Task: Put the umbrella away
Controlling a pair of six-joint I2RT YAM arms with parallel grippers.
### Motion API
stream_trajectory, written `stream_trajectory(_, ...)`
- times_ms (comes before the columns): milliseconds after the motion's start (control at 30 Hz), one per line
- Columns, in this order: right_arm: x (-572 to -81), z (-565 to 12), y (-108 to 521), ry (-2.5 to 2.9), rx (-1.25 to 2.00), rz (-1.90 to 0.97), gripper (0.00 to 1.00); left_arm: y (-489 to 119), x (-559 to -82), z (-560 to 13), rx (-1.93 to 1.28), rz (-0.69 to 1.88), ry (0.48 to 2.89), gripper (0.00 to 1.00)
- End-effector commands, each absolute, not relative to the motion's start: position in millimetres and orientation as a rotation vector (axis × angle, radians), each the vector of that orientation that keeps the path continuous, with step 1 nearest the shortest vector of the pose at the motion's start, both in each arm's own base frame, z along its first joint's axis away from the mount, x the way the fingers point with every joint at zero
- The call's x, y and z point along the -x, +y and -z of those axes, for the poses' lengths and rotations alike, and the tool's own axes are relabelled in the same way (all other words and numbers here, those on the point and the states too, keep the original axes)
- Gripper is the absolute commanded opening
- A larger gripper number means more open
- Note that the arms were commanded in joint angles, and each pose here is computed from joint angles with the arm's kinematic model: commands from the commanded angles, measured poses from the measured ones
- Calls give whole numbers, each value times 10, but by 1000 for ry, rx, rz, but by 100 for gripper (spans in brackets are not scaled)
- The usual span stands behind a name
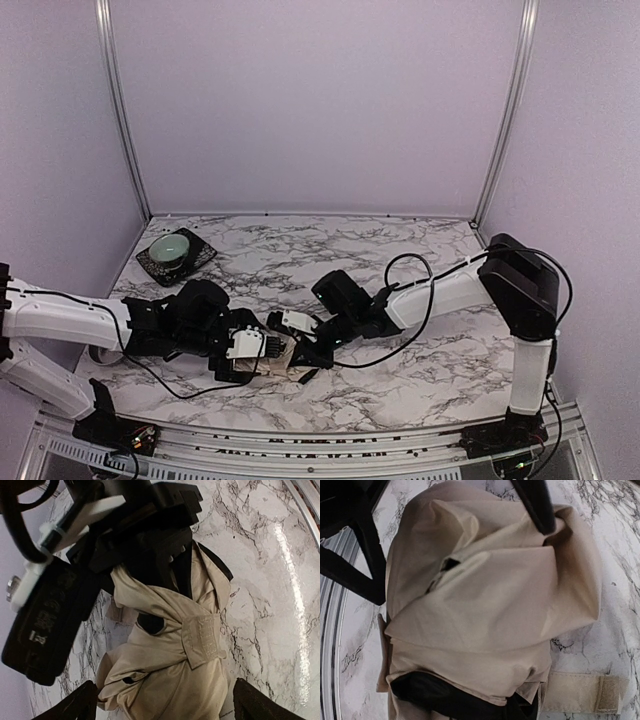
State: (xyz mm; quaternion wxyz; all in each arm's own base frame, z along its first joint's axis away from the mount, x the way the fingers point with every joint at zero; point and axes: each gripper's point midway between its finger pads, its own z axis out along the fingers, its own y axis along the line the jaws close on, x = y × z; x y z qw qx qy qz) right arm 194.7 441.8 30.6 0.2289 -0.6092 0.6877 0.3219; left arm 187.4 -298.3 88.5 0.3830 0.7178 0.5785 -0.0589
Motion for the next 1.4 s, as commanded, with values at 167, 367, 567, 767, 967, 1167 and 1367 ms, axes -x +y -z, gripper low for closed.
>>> stream_trajectory(167,-1558,565,3632,2328,1802,-766,0,-2894,-1910,-359,-2015,262,1538,91)
stream_trajectory(367,-1682,478,3746,2324,1714,-760,0,-2914,-1863,-195,-2085,260,1559,62)
stream_trajectory(567,-1889,283,3785,2299,1603,-669,7,-2911,-1832,-113,-2121,215,1554,10)
stream_trajectory(767,-1894,-100,3831,2231,1565,-652,43,-2909,-1815,-70,-2141,199,1549,0)
stream_trajectory(967,-1628,-592,3829,2104,1618,-692,57,-2918,-1785,43,-2191,139,1545,0)
stream_trajectory(1167,-1381,-1517,3763,1927,1564,-985,58,-2703,-1584,394,-2382,-52,1410,0)
stream_trajectory(1367,-2351,-1827,3276,2158,921,-982,63,-2688,-1507,355,-2423,-71,1349,0)
